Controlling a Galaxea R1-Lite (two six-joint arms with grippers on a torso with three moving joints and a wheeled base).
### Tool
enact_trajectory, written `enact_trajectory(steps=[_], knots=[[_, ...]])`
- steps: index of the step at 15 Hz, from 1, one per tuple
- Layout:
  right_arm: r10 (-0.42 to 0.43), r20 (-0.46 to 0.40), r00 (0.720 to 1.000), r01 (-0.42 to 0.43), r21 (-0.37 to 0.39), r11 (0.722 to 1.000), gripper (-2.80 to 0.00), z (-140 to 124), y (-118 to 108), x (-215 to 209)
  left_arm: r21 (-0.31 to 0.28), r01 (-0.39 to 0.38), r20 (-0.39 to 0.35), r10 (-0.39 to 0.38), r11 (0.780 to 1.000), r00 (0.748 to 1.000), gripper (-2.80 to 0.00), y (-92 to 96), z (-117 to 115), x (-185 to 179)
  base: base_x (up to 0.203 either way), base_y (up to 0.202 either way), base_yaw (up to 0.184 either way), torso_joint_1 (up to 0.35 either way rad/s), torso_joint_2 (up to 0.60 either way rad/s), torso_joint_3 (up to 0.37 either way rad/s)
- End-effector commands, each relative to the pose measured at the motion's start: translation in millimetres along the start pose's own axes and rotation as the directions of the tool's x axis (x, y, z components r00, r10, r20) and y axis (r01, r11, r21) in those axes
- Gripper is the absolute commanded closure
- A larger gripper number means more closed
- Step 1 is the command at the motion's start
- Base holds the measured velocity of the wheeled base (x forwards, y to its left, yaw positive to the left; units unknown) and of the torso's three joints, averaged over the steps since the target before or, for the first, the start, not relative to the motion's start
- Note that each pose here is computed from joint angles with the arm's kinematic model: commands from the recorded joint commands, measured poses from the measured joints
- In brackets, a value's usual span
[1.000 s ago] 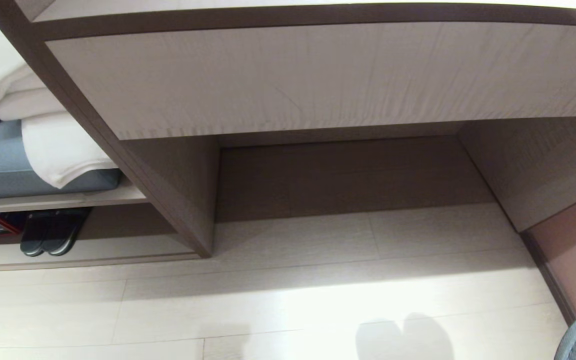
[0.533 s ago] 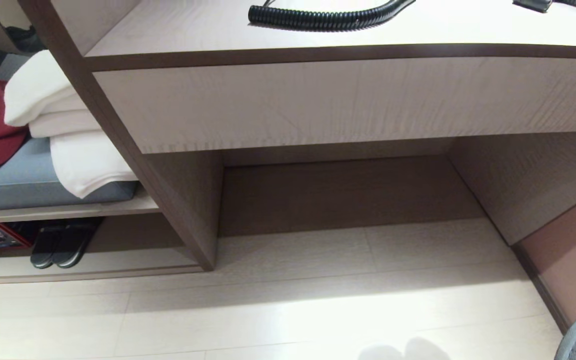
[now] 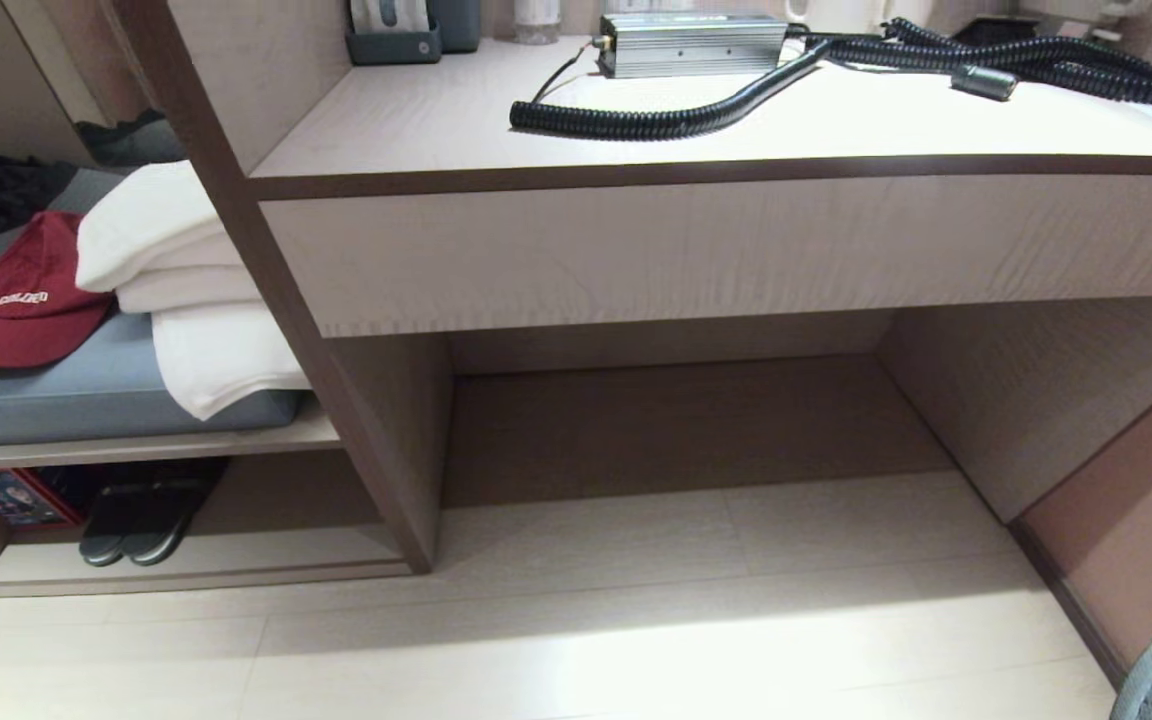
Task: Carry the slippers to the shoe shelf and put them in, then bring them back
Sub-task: Place the slippers into the shoe cabinet
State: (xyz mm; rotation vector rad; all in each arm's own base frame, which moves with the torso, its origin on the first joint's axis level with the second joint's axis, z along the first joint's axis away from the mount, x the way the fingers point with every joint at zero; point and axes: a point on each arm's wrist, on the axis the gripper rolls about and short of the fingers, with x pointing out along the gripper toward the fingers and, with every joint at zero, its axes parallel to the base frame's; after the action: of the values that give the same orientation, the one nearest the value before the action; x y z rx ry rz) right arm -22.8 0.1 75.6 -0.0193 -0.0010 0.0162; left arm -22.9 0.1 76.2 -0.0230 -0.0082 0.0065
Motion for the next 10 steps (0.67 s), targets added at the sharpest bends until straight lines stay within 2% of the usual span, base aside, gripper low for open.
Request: enact_trajectory(steps=[1, 10], knots=[[0.001, -0.001, 1.0, -0.001, -0.001, 1.0, 0.0, 0.1, 0.0, 0.1, 0.0, 0.0, 0.0, 0.0, 1.0, 1.0, 0.0, 0.0, 0.1, 0.1, 0.0, 0.0, 0.0, 0.001, 0.0, 0.209], [0.001, -0.001, 1.0, -0.001, -0.001, 1.0, 0.0, 0.1, 0.0, 0.1, 0.0, -0.001, 0.0, 0.001, 1.0, 1.0, 0.0, 0.0, 0.1, 0.1, 0.0, 0.0, 0.0, 0.004, 0.0, 0.205]])
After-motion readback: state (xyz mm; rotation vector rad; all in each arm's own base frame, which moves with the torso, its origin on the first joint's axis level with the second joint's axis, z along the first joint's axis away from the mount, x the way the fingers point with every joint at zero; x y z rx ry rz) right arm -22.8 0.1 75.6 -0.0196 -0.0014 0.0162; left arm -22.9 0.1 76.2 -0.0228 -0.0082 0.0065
